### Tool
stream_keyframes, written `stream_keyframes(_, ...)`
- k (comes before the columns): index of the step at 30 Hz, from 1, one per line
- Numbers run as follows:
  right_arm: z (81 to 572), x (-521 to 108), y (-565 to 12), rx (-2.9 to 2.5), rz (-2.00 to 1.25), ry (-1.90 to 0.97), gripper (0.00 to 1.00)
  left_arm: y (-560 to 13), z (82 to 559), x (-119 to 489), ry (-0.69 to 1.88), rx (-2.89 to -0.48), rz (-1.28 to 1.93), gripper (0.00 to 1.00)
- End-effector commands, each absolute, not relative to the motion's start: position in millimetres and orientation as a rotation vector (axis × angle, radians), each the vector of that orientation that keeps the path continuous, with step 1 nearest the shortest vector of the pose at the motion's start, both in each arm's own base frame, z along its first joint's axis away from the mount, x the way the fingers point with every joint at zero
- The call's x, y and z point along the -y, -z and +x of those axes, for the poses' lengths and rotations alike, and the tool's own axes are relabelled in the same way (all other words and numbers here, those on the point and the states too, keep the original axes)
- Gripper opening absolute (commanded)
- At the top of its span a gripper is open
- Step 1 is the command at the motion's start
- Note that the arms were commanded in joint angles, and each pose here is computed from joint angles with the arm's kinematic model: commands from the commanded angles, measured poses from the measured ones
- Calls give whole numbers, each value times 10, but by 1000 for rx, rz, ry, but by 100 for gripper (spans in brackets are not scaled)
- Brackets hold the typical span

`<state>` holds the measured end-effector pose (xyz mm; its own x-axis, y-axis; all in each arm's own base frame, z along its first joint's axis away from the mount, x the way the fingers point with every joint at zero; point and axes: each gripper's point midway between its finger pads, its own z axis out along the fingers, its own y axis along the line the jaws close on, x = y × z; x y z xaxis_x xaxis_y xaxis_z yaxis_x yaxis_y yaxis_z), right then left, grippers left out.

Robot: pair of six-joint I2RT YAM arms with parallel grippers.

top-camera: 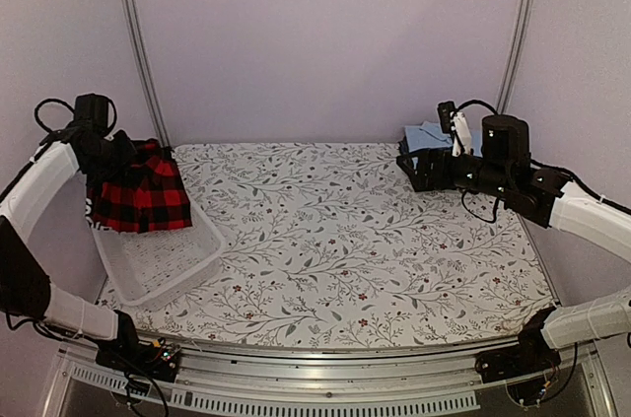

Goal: Fold and stack the long sleeve shirts
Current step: Pick up the square-folded shirt from the bin, then place the square-folded shirt at the center of the board.

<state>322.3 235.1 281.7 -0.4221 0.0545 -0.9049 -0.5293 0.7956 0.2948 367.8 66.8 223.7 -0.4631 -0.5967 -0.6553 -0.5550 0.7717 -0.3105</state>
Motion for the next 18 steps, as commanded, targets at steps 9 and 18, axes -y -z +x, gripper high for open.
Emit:
stream_keyframes(9,3272,-2473,-3064,-1862,-379,-720,99,-4398,3795,-46,205,-1778,-457,0)
stream_keyframes(18,3320,-2475,-3148,-1844,-376,-705,99,-5326,3629,957,440,-1576,-125,0)
